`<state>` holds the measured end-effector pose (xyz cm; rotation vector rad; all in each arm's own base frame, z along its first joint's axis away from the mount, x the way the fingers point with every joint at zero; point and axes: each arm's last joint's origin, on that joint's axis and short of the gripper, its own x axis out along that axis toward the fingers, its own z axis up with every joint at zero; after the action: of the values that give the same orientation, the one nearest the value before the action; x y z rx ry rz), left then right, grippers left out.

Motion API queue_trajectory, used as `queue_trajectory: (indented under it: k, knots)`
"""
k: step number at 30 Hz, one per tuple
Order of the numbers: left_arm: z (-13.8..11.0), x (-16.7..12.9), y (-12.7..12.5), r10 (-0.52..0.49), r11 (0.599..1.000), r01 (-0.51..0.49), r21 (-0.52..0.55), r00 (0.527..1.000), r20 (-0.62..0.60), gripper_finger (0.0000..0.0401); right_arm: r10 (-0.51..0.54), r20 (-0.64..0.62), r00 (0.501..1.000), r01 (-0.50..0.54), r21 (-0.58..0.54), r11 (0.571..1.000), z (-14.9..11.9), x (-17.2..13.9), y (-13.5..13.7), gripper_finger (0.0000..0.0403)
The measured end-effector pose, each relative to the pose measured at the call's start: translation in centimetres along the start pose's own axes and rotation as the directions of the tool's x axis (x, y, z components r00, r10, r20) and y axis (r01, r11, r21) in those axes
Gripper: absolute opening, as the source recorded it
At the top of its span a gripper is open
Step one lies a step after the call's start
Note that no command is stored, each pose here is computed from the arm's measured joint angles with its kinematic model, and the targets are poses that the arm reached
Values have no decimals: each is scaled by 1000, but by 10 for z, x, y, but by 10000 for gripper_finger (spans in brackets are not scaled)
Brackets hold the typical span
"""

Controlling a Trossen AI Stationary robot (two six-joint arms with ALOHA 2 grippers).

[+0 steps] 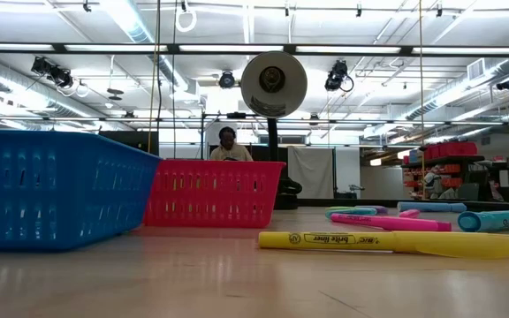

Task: Pick & Place Markers
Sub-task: Put the middle blue highlighter pen into the blue bin

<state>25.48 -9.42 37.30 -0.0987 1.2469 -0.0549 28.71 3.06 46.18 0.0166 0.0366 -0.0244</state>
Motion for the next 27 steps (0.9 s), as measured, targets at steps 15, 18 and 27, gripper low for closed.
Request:
queue_trajectory:
  k: [15,18,27]
  knots:
    - [18,79,-35,153,984,-133,117,972,-179,69,-3,47,999,3,-5,1000,11,-16,-2,233]
    - [22,91,-38,154,984,-133,116,970,-187,69,-3,48,999,4,-16,1000,13,-20,-3,233]
    - [9,129,-50,125,991,-112,72,969,-212,69,-3,22,1000,4,-27,1000,11,-23,-3,233]
